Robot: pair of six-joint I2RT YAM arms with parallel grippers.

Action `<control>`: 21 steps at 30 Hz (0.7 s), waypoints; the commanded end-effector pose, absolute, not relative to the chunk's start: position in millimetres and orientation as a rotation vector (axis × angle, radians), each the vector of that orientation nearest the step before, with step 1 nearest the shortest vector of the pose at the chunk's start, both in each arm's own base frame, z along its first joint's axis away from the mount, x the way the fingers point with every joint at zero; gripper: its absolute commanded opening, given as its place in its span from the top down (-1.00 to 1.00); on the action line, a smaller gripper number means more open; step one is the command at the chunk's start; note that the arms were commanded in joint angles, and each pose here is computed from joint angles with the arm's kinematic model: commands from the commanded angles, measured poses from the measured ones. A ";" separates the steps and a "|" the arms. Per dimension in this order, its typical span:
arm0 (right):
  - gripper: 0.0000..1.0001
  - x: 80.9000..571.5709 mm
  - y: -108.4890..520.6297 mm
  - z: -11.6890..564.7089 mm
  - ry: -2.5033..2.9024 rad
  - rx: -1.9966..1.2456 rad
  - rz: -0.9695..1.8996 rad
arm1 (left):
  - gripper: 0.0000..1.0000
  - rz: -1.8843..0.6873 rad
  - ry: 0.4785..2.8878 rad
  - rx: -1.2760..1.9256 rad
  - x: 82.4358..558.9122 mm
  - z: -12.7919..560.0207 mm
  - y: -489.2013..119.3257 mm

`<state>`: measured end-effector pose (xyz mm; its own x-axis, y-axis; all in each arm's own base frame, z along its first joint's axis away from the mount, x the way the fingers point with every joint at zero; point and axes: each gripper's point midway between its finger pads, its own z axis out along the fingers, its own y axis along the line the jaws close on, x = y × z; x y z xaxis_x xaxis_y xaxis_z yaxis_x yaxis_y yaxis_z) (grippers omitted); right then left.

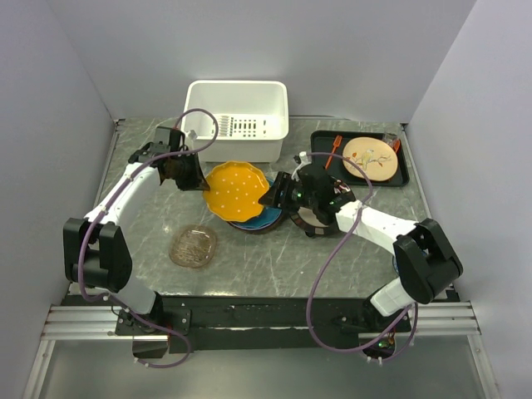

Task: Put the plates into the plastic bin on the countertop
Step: Pick up the plate at the center of the board, then place the plate in the plastic bin.

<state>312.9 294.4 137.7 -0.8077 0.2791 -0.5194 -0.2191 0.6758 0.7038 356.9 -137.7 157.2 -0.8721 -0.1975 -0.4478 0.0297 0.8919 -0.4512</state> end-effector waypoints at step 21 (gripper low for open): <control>-0.64 309.4 280.4 185.1 2.118 0.016 1.070 | 0.99 -0.686 2.299 -0.061 388.1 253.4 -145.8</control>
<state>307.8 287.9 172.3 -0.7558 0.3103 -0.5767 -0.2780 0.6454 0.7115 367.7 -134.5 180.4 -0.8463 -0.2046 -0.4919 0.0375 0.8982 -0.4381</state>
